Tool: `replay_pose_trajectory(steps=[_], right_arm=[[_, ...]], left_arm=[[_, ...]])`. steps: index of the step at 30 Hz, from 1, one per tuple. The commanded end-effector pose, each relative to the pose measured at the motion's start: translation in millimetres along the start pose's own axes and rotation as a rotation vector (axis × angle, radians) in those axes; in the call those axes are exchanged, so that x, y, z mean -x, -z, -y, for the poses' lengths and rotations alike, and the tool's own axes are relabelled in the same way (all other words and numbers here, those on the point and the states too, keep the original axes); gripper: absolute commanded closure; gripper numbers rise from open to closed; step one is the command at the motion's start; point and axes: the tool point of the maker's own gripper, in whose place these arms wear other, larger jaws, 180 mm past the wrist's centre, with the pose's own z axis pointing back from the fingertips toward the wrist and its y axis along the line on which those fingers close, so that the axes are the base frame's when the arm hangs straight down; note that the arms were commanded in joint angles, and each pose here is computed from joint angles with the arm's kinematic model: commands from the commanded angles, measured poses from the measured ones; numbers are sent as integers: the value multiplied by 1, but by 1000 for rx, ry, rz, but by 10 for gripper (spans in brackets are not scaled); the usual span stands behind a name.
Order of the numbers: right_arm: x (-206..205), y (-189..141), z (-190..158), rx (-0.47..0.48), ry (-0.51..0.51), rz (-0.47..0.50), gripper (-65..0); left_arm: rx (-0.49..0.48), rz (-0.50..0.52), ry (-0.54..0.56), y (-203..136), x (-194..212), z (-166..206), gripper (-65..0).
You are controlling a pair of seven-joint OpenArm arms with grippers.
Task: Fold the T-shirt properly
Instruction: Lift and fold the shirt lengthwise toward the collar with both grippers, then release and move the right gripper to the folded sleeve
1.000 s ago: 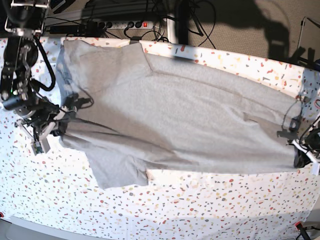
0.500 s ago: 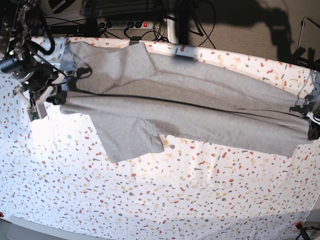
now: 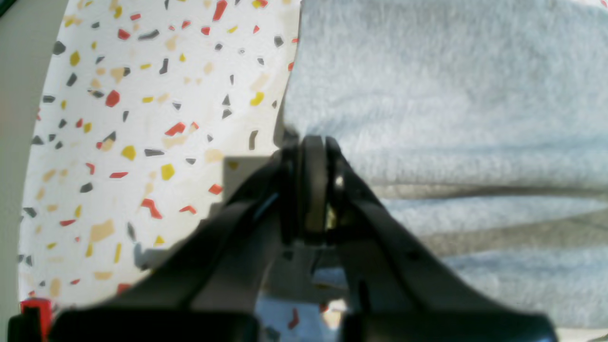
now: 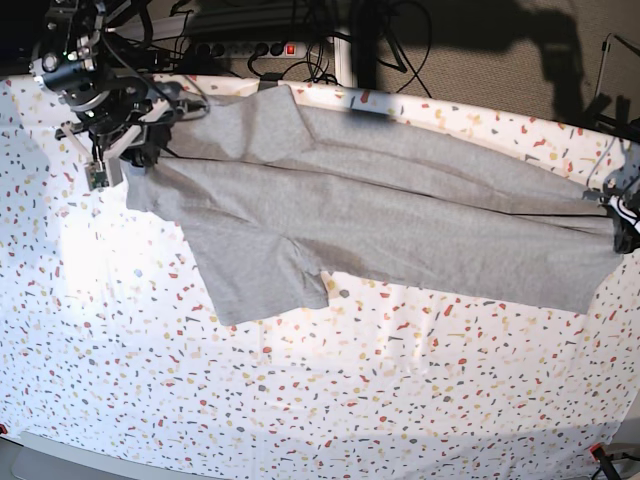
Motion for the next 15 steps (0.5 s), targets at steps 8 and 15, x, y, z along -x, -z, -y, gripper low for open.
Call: replay_pose_trajectory(steps=[8, 15], right_arm=[[-8, -3, 4, 11, -15, 18, 0], [4, -5, 2, 7, -13, -22, 0]], left_arm=[[-83, 62, 13, -6, -24, -26, 0], [-83, 63, 13, -6, -24, -26, 0]])
